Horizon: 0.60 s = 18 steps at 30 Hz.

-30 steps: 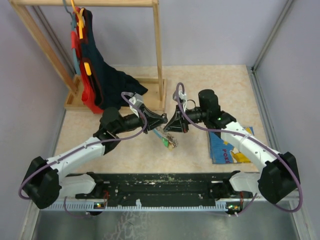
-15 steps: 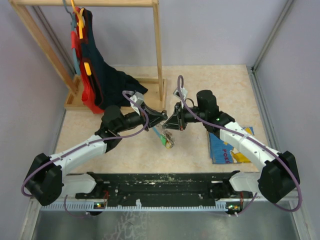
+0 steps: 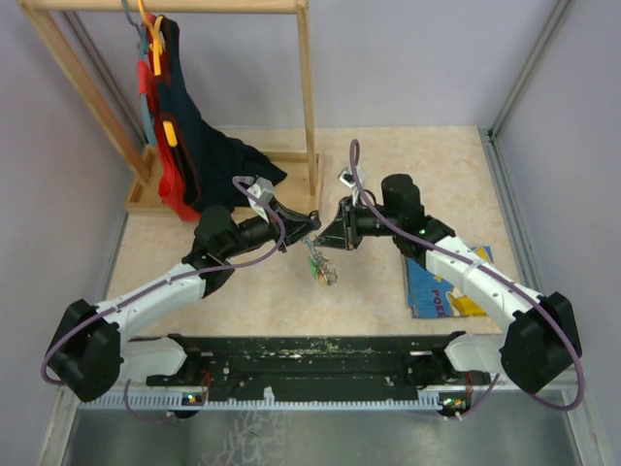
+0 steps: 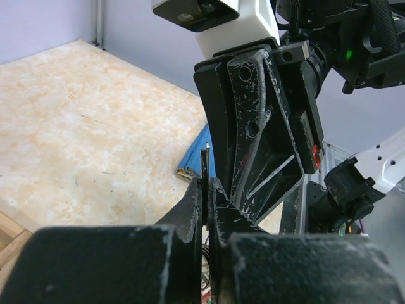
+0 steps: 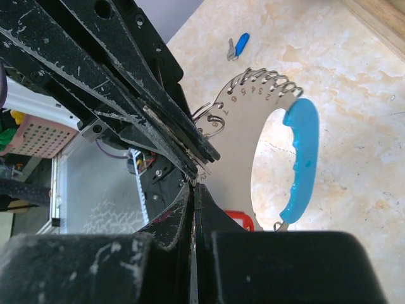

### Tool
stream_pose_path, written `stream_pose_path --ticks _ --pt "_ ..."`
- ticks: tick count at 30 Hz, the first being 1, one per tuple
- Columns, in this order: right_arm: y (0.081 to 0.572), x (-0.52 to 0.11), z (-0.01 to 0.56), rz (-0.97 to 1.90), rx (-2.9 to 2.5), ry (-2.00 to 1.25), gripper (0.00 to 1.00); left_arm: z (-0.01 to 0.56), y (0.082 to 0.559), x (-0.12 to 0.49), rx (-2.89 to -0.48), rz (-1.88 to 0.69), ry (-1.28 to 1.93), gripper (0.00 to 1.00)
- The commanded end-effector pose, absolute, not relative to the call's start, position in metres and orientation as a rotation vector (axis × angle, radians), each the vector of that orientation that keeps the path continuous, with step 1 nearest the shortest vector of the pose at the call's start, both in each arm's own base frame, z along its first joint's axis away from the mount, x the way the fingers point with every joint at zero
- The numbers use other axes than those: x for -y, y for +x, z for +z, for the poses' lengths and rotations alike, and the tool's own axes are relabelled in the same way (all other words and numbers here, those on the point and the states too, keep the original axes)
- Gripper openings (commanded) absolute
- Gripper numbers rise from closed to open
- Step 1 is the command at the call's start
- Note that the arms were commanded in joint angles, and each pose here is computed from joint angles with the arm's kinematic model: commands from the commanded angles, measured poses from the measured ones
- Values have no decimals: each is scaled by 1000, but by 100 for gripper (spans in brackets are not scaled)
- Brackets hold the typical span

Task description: Remove the keys from the keyring

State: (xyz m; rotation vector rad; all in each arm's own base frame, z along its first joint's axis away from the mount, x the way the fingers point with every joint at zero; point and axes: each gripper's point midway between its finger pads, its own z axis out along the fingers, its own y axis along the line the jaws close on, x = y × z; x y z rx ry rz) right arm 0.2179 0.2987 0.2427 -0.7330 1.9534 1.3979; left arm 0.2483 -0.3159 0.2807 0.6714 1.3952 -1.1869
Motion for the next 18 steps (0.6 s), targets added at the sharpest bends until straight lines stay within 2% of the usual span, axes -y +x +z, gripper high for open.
stream_pose_path --ticks 1,18 --pt "217 -308 273 1450 -1846 -752 0 282 254 308 -1388 -1145 655 0" --pt "242 -294 264 1228 -1827 -768 0 291 241 304 -1331 -1162 691 0"
